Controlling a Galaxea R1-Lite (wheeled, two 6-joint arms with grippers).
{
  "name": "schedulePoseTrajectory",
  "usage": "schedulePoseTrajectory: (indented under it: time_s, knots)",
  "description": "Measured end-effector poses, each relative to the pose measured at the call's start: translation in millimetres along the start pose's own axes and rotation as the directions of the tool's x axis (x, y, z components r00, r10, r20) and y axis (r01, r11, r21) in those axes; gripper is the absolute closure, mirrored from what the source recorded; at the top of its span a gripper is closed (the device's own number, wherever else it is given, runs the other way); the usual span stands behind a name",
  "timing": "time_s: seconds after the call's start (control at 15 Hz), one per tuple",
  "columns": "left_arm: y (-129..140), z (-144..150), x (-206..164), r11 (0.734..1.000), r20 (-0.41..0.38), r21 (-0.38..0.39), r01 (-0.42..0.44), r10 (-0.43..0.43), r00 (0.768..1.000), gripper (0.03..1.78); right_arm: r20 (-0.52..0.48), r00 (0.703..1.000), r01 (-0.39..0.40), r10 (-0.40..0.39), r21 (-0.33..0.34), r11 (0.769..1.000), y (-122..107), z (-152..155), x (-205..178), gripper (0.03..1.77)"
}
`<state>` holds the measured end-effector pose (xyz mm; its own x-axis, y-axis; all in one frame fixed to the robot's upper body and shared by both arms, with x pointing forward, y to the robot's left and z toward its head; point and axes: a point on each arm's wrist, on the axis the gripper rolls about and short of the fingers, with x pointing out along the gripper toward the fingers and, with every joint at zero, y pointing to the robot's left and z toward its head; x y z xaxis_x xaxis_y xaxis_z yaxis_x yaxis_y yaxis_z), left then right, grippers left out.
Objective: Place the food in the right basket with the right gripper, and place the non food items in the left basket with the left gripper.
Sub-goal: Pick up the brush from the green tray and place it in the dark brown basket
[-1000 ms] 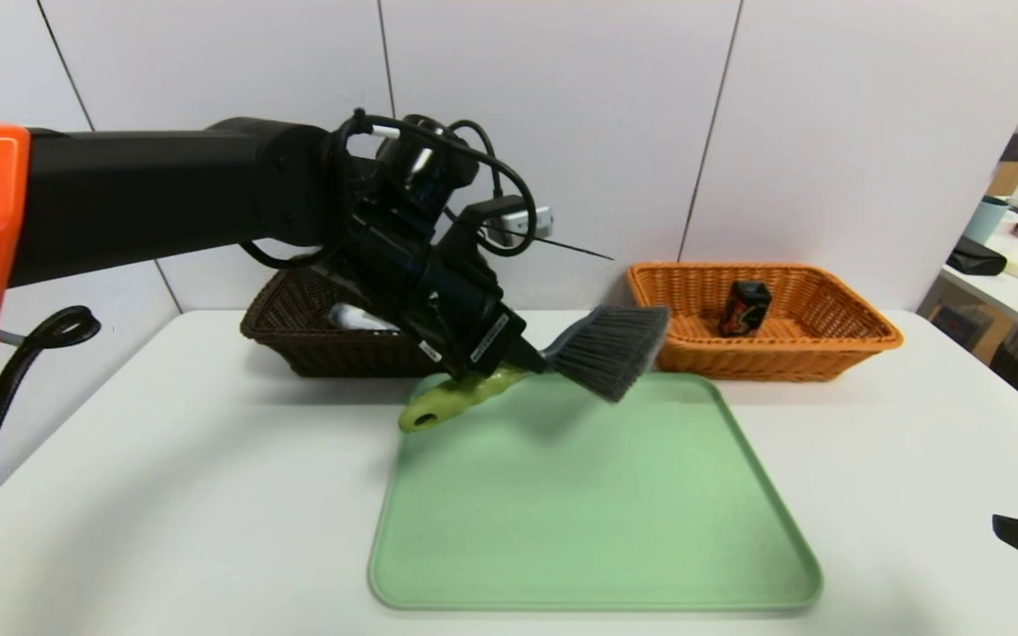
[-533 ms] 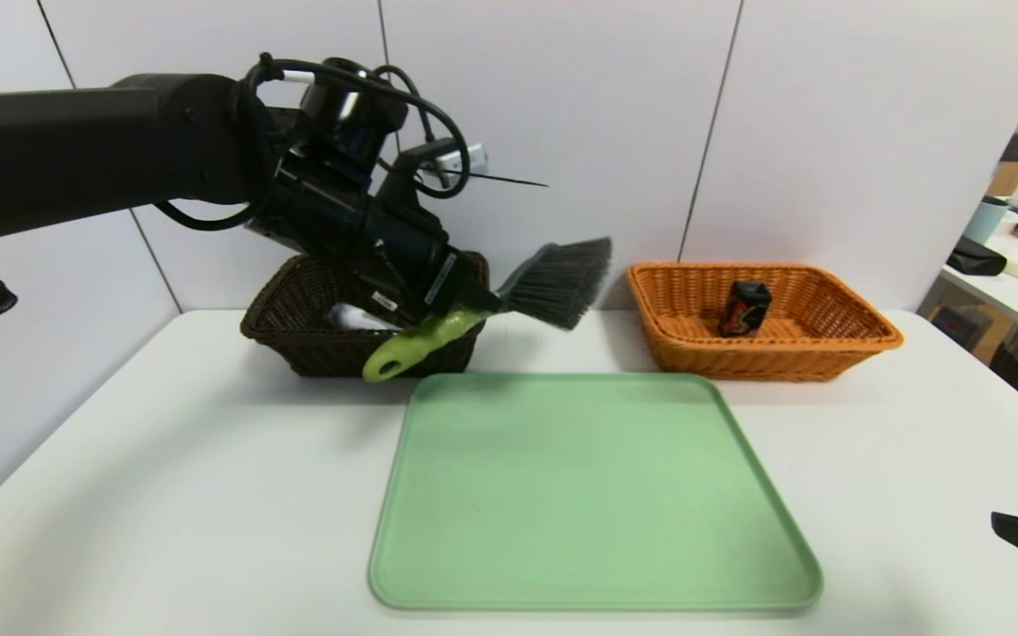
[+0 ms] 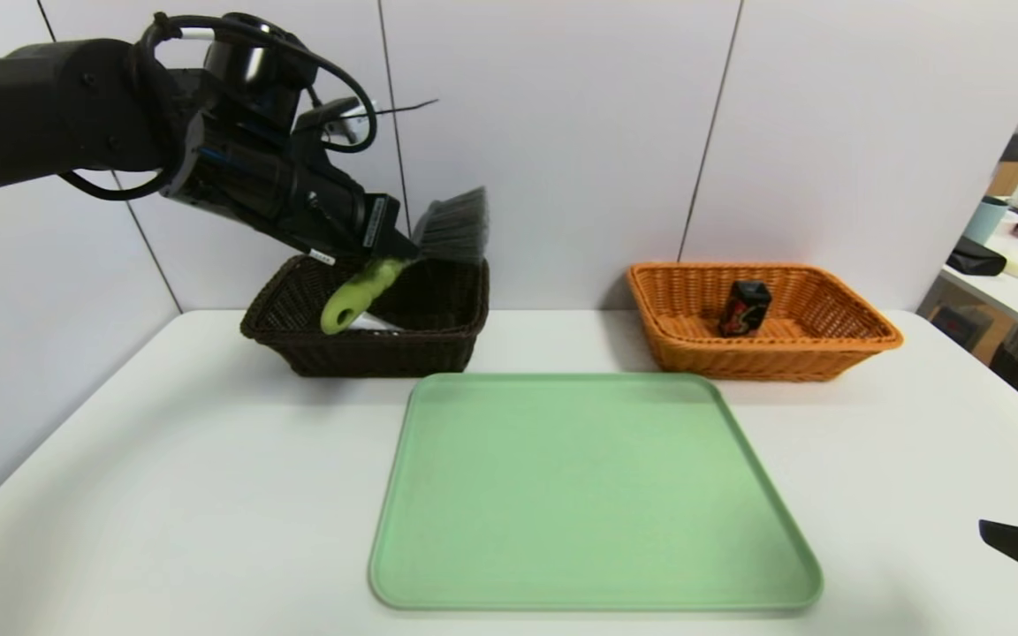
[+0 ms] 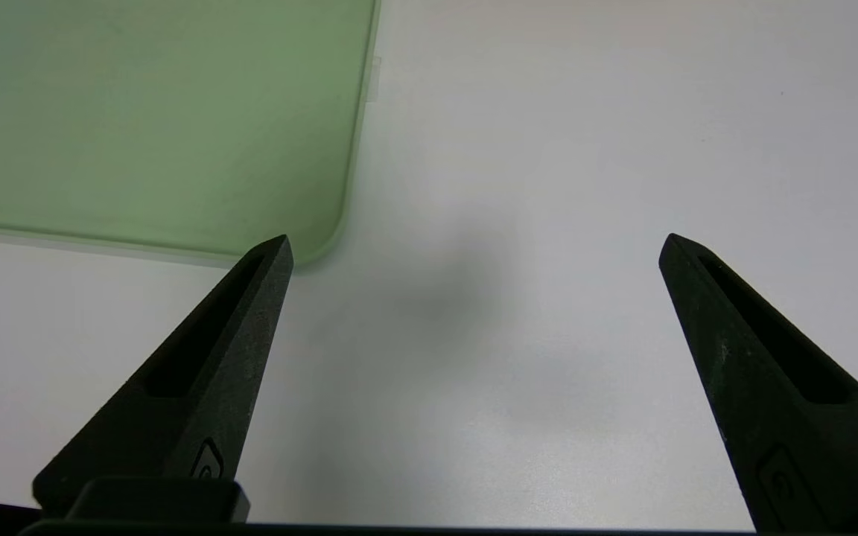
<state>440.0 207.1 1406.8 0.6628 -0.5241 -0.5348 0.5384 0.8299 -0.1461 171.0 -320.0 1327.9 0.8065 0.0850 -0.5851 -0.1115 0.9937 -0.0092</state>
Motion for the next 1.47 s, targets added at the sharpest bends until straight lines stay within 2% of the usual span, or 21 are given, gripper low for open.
schedulePoseTrajectory:
  time_s: [0.13, 0.4, 0.6, 0.8, 0.87, 1.13, 1.47]
  knots:
    - [6.9, 2.9, -6.9, 0.994, 0.027, -0.086, -0.063, 0.066, 0.997, 1.5, -0.002, 1.0, 0.0, 0.0, 0.0, 1.0, 0.1, 0.6, 0.6, 0.1]
    - [5.8, 4.2, -18.5, 0.966, 0.035, -0.233, -0.114, 0.126, 0.991, 1.5, -0.007, 1.0, 0.002, -0.002, 0.0, 1.0, 0.2, 1.4, 1.9, 0.1]
    - [-2.8, -0.8, -25.5, 0.929, -0.019, -0.337, -0.15, 0.152, 0.988, 1.5, -0.017, 1.0, 0.003, -0.003, 0.001, 1.0, 0.3, 0.5, 3.4, 0.1]
    - [-7.7, -13.7, -33.2, 0.924, -0.146, -0.334, -0.186, 0.144, 0.979, 1.5, -0.031, 1.0, 0.004, -0.004, 0.0, 1.0, 0.2, -2.9, 5.5, 0.1]
    - [-8.2, -15.5, -32.6, 0.924, -0.163, -0.33, -0.192, 0.144, 0.976, 1.5, -0.033, 0.999, 0.004, -0.004, 0.0, 1.0, 0.2, -3.5, 5.8, 0.1]
    - [-1.5, -18.1, -13.4, 0.916, -0.184, -0.316, -0.245, 0.194, 0.964, 1.5, -0.036, 0.999, 0.005, -0.005, 0.0, 1.0, 0.2, -4.5, 6.2, 0.1]
    - [8.0, -23.1, 20.2, 0.921, -0.201, -0.298, -0.251, 0.196, 0.96, 1.51, -0.035, 0.999, 0.008, -0.008, 0.001, 1.0, 0.0, -4.7, 5.9, 0.1]
